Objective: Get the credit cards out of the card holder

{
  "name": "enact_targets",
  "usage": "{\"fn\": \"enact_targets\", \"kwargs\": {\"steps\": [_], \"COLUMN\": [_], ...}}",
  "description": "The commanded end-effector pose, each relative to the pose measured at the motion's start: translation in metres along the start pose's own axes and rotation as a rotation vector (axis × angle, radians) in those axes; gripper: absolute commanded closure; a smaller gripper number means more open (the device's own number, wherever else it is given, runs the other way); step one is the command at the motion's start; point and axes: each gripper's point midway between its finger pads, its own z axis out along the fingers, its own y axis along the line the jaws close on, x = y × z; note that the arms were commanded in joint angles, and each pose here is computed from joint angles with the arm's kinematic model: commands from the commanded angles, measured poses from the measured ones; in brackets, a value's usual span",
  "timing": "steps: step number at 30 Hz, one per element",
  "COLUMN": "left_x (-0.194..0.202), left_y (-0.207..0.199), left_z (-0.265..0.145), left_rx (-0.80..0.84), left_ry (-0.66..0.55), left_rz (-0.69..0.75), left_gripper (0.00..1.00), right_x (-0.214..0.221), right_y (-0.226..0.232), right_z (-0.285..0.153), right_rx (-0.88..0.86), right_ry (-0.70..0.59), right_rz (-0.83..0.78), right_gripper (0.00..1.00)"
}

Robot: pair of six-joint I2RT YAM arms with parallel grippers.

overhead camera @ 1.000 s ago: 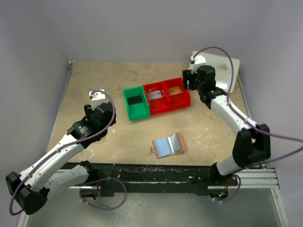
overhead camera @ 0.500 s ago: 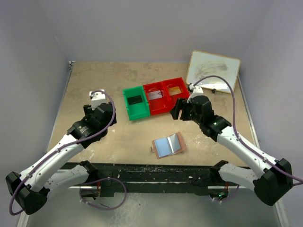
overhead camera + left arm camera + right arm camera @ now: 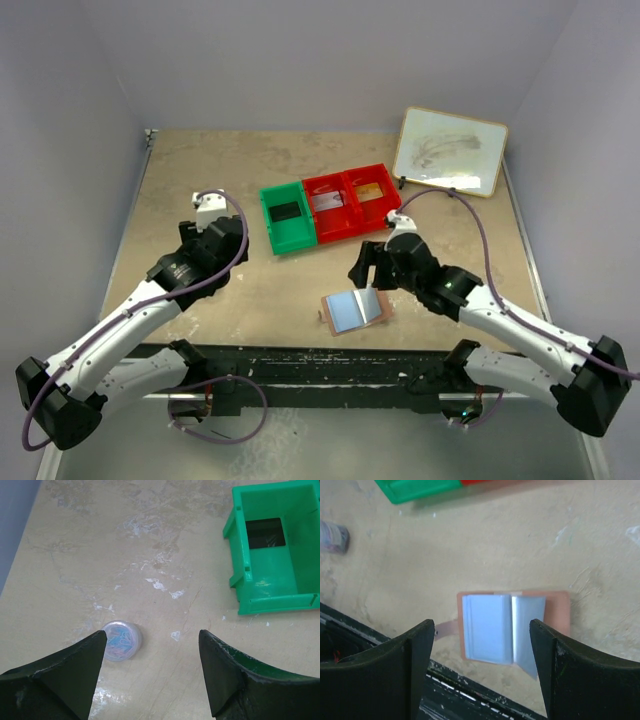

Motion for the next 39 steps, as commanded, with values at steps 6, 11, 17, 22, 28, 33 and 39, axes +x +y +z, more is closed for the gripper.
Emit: {"fn": "enact_targets", "kwargs": {"steps": [6, 11, 17, 22, 28, 33, 39], "left_x": [-0.009, -0.009, -0.009, -0.008, -0.007, -0.006, -0.006], "left_y": [0.005, 0.007, 0.007, 0.007, 0.006, 0.006, 0.006], "left_z": [0.000, 0.000, 0.002, 0.002, 0.003, 0.004, 0.004], "left_rx": [-0.030, -0.044, -0.049, -0.049, -0.050, -0.053, -0.053], "left_ry": [-0.035, -0.038, -0.032, -0.030, -0.028, -0.022, -0.022], "left_rz": [-0.027, -0.028, -0.022, -0.020, -0.018, -0.011, -0.008], "left_gripper": [0.27, 0.27, 0.27, 0.26, 0.26, 0.26, 0.26], "right_x": [0.053, 0.084, 0.102, 0.112, 0.114, 0.124, 0.144], "right_y": [0.014, 0.024, 0.026, 0.017, 0.011, 0.008, -0.004], "right_z": [0.016, 0.026, 0.040, 0.048, 0.052, 0.064, 0.072], "right_rx": [0.156, 0.186, 0.222, 0.285, 0.335, 0.357, 0.384], "right_ry": [0.129, 0.201, 0.251, 0.290, 0.315, 0.346, 0.393], "right_rz": [-0.039, -0.079, -0.116, -0.145, -0.188, -0.230, -0.237], "right_gripper": [0.20, 0.21, 0.20, 0.20, 0.18, 0.17, 0.18]}}
